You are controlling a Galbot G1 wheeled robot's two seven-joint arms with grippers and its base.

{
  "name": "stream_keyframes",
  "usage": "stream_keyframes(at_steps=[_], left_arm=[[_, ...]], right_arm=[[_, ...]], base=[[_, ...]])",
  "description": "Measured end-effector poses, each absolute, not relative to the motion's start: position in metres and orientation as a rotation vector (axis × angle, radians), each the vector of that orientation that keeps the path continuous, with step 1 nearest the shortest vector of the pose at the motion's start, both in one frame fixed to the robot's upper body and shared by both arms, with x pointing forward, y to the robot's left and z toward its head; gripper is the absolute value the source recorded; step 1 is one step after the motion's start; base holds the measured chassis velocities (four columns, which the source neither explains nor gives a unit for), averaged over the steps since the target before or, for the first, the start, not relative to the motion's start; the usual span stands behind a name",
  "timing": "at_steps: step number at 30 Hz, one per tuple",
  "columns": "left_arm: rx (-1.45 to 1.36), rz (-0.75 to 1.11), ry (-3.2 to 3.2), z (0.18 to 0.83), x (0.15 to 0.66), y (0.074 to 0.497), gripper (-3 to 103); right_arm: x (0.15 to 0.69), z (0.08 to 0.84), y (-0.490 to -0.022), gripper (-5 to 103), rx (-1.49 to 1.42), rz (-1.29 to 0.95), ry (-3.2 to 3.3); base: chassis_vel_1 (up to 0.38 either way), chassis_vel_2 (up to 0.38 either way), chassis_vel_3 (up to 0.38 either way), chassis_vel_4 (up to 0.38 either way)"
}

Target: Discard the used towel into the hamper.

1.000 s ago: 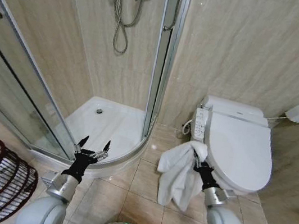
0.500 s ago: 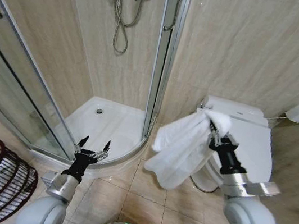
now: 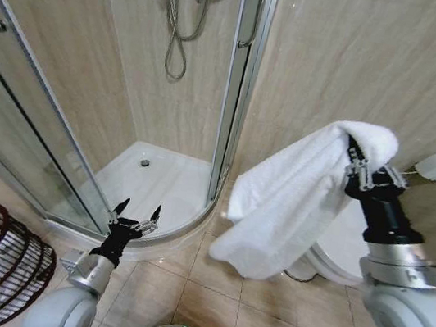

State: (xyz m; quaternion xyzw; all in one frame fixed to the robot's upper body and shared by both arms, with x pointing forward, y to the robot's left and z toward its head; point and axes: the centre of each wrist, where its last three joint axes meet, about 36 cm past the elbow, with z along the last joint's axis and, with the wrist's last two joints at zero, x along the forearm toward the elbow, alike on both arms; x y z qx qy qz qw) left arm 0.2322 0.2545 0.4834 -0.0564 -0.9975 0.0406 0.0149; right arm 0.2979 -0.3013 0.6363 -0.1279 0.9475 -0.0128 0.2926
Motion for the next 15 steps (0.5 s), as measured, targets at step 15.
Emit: stream_keyframes(at_steps=[15], left_arm=[[-0.175, 0.126, -3.104, 0.483, 0.232, 0.255, 100]], right_arm=[[0.296, 0.64, -0.312, 10, -0.303, -0.021, 2.529]], base=[[0.0, 0.0, 0.0, 0.0]])
